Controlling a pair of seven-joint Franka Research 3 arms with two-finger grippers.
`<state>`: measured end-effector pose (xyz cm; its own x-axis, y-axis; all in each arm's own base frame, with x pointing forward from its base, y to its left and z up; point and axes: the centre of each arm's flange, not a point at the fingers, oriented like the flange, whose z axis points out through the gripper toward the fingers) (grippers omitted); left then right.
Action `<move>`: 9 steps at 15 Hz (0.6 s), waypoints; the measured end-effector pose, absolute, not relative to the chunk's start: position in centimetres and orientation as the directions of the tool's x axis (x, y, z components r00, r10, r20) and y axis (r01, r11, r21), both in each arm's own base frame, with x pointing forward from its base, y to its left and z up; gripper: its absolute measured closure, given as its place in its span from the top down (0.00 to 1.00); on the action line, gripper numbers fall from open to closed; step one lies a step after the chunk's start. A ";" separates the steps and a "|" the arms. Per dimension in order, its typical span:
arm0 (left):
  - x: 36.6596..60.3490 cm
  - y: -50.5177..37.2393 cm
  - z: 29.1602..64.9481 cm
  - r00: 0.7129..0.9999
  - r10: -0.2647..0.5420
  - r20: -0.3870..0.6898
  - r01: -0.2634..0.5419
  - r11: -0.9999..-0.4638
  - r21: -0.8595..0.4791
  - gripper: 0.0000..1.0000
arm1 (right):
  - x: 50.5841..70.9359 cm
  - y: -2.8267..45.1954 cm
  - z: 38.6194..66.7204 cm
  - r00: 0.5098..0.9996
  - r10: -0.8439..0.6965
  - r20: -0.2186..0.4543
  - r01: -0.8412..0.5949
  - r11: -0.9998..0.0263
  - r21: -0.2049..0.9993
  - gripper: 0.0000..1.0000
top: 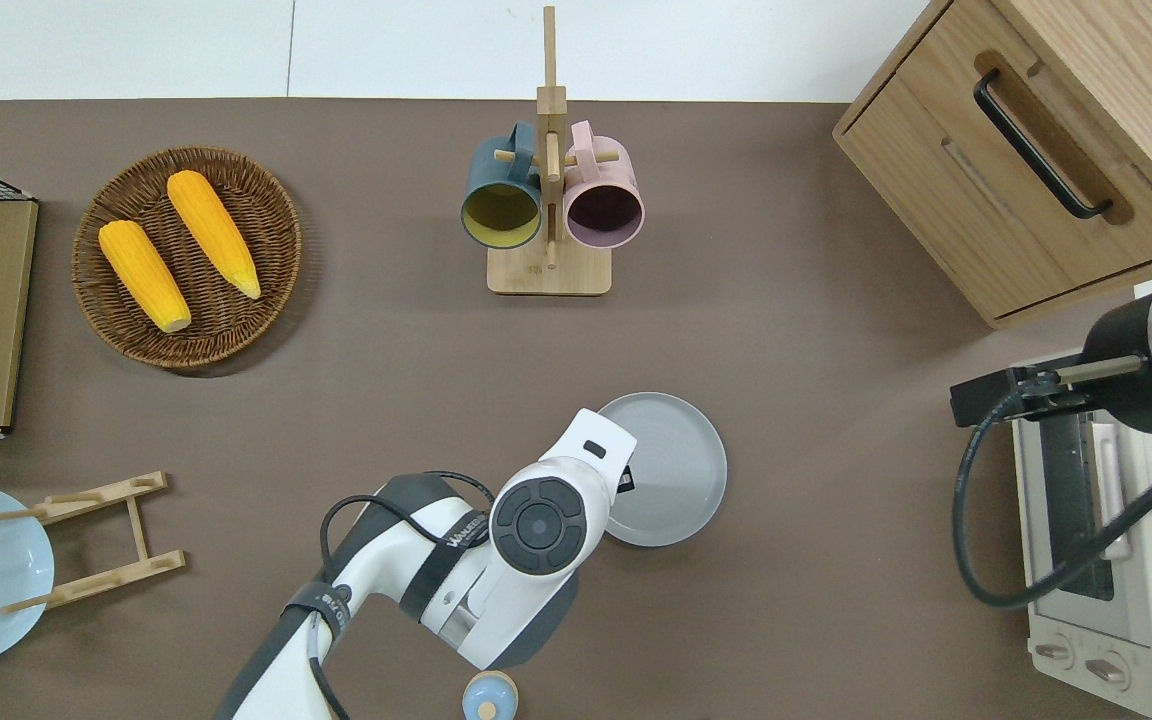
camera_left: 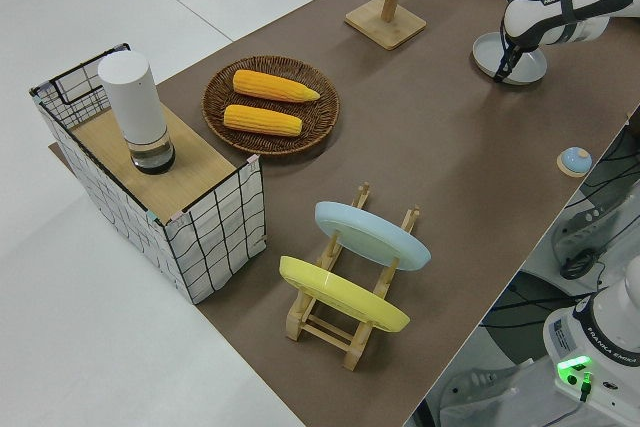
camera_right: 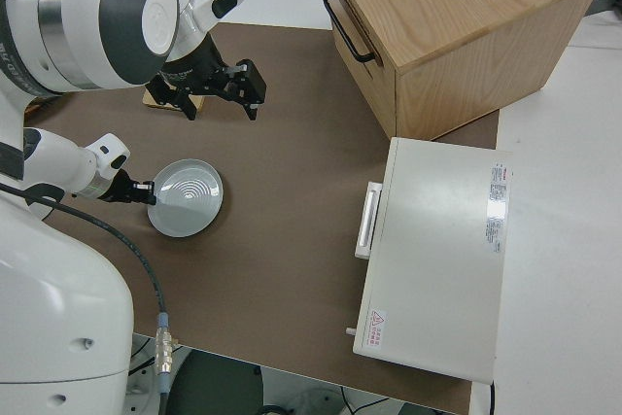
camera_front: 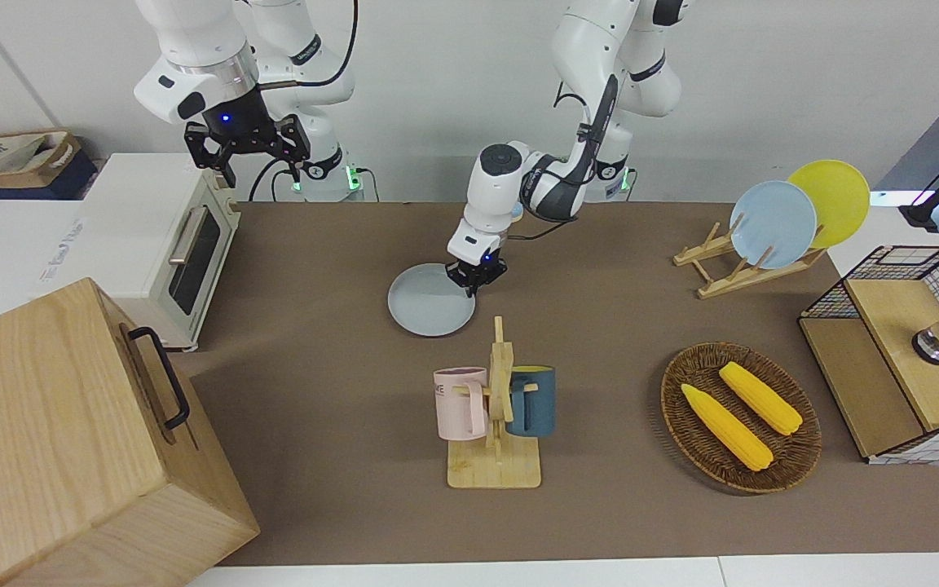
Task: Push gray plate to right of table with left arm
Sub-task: 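Keep pushing the gray plate with the left gripper toward the toaster oven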
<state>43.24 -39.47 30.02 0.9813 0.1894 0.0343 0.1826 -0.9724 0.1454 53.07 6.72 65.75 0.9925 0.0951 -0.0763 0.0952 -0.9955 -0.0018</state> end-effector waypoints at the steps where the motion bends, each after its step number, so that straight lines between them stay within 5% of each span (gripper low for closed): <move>1: 43.2 -40.6 30.0 0.981 0.194 0.027 0.188 -0.971 0.146 0.04 | 53.1 6.7 65.7 0.993 0.095 -0.076 0.095 -0.995 -0.002 0.99; 9: 42.2 -47.6 30.0 0.978 0.208 -0.003 0.206 -0.965 0.161 0.04 | 53.1 6.7 65.7 0.993 0.095 -0.076 0.095 -0.995 -0.002 0.99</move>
<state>42.15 -47.55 29.99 0.9782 0.2077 -0.0033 0.2055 -0.9653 0.1609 53.07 6.72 65.75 0.9925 0.0951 -0.0763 0.0952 -0.9955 -0.0018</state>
